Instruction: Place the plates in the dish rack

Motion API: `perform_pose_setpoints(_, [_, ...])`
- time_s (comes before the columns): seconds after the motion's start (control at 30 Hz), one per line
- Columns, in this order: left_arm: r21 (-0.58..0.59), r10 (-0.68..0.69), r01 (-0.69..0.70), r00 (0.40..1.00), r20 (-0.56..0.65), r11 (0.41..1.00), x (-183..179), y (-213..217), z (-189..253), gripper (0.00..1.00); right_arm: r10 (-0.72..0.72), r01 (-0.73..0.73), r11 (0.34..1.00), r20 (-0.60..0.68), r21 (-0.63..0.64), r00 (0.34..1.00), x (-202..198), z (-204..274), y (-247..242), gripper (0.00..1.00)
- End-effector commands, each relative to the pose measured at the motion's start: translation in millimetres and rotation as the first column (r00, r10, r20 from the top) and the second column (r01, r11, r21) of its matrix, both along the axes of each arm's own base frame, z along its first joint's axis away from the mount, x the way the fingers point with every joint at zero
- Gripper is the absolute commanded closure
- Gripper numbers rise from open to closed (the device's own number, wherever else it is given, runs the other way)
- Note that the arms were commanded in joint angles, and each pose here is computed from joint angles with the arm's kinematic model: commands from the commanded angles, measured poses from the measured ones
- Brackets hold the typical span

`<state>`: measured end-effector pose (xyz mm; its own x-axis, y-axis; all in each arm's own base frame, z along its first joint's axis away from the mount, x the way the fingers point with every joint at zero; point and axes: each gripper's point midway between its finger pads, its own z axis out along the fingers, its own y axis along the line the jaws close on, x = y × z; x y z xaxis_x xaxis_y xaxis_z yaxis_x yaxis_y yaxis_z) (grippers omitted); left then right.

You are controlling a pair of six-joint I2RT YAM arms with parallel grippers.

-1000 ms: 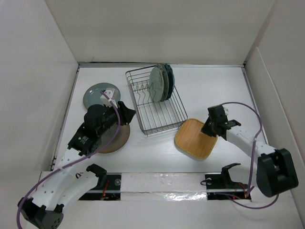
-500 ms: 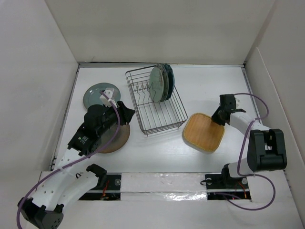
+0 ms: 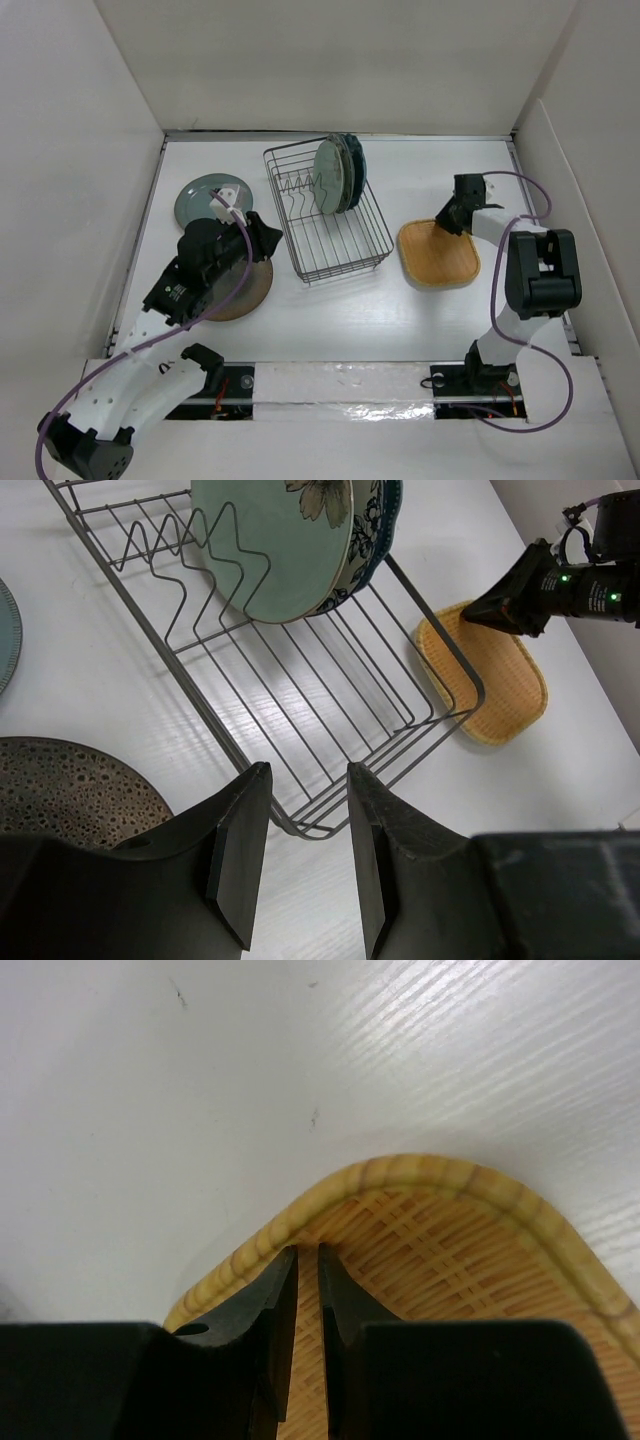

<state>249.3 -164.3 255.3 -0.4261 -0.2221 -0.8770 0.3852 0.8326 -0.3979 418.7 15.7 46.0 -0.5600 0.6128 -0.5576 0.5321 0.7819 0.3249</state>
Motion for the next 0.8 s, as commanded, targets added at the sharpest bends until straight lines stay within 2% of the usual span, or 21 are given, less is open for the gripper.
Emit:
perform_pose_setpoints(0.0, [-0.012,-0.002,0.002,0.998,0.057,1.000,4,-2,22,0.67,-0.022,0.016,0.999,0.127,0.052,0.992,35,22,6,0.80])
perform_pose_setpoints(0.2, [-0.008,-0.011,0.011,0.999,0.043,1.000,7,-5,18,0.66,-0.050,0.007,0.990,0.317,0.138,0.947,69,70,-5,0.80])
perform_pose_setpoints(0.3, [-0.006,-0.012,0.012,0.999,0.038,1.000,7,-6,16,0.66,-0.011,-0.032,0.993,0.369,0.111,0.930,62,97,-3,0.76])
perform_pose_setpoints(0.33, [-0.004,-0.016,0.016,0.999,0.035,1.000,7,-6,15,0.66,-0.014,-0.031,0.994,0.422,0.100,0.907,54,125,-8,0.74])
perform_pose_setpoints(0.37, [-0.006,-0.018,0.018,0.999,0.036,1.000,8,-7,16,0.66,-0.046,0.017,0.997,0.405,0.075,0.913,38,118,-17,0.69])
perform_pose_setpoints(0.4, [-0.008,-0.027,0.027,0.999,0.035,1.000,7,-8,16,0.66,-0.084,0.067,0.996,0.387,0.057,0.918,22,116,-25,0.62])
perform_pose_setpoints(0.43, [-0.008,-0.031,0.032,0.999,0.033,0.999,7,-9,15,0.67,-0.157,0.139,0.988,0.424,0.073,0.892,4,134,-40,0.53])
perform_pose_setpoints(0.47, [-0.009,-0.033,0.033,0.999,0.033,0.999,6,-10,16,0.66,-0.205,0.191,0.979,0.417,0.075,0.885,-11,129,-52,0.39])
perform_pose_setpoints(0.5, [-0.008,-0.034,0.035,0.999,0.031,0.999,6,-10,15,0.66,-0.245,0.231,0.970,0.321,0.080,0.915,-41,89,-57,0.33])
perform_pose_setpoints(0.57, [-0.011,-0.034,0.035,0.999,0.037,0.999,6,-9,17,0.66,-0.310,0.285,0.950,0.303,0.125,0.901,-70,79,-68,0.23])
perform_pose_setpoints(0.6, [-0.012,-0.034,0.035,0.999,0.039,0.999,5,-9,17,0.66,-0.339,0.314,0.939,0.225,0.138,0.914,-95,50,-67,0.22])
perform_pose_setpoints(0.77, [-0.020,-0.047,0.048,0.998,0.049,0.999,1,-12,21,0.66,-0.350,0.315,0.928,0.174,0.199,0.920,-139,30,-51,0.22])
